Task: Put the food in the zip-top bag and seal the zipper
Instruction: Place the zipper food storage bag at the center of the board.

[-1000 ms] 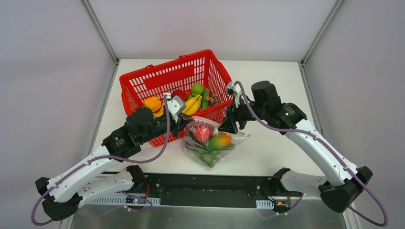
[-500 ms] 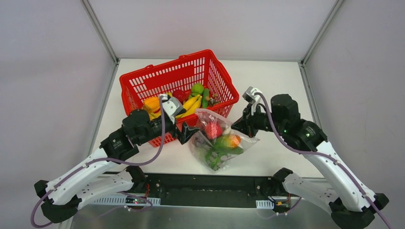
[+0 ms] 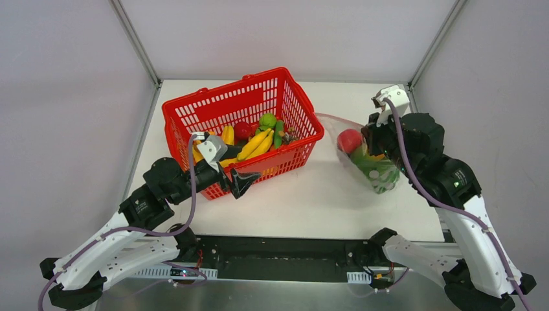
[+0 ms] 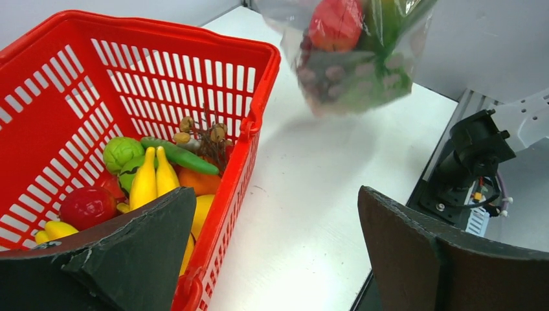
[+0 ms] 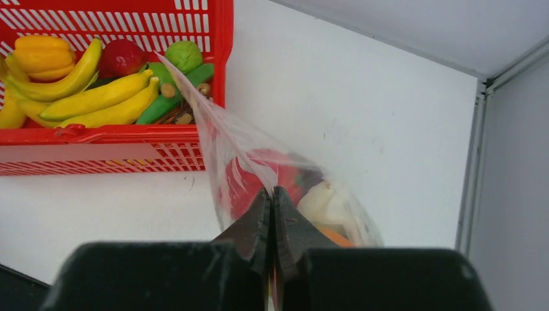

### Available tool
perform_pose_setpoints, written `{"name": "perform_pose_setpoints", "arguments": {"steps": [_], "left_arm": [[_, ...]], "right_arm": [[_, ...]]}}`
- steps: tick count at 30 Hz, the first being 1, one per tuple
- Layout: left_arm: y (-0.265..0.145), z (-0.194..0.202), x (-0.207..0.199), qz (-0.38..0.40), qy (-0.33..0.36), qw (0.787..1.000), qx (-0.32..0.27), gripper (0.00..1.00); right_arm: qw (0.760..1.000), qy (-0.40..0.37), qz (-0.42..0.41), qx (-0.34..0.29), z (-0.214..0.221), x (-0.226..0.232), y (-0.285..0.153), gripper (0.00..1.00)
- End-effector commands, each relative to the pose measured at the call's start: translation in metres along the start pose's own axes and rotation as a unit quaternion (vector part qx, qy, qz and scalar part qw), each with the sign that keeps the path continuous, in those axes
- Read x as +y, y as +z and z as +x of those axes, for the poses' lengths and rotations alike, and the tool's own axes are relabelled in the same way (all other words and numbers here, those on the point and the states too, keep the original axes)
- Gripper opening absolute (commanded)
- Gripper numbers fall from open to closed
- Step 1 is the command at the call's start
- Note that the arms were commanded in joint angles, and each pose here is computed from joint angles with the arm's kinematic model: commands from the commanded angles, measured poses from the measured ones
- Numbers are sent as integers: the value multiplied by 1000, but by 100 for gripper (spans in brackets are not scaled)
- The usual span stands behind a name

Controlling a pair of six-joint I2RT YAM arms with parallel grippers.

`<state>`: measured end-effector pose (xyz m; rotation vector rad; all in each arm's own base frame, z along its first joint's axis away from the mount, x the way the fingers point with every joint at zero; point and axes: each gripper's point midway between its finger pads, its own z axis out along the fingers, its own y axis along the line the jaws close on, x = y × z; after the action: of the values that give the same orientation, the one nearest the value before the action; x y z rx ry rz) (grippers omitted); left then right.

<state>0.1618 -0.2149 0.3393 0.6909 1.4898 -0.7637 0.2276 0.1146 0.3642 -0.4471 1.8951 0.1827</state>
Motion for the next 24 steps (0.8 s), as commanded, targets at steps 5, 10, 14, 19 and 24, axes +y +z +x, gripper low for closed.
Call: {"name": "perform_pose_setpoints", "arguments": {"steps": [5,10,14,19,24], "left_arm": [[-7,-4,12,-38,-11,999,-5,99],[-12,-5,18,-56,-13,998,-2,99],[-15,-6,20,-60,-11,998,-3,99],[-19,-5,24,-74,-12,997,2,99],[-25,-6,28,-90,-30,996,3,99]], "right_arm": [[967,3,-245,72,60,87,-7,0],[897,23,-411,164,106,137,-42,11],[892,-7,-433,132,94,136,-57,33],[901,-7,-432,47,66,136,-60,68],[965,79,-246,-39,37,92,-8,73]]}}
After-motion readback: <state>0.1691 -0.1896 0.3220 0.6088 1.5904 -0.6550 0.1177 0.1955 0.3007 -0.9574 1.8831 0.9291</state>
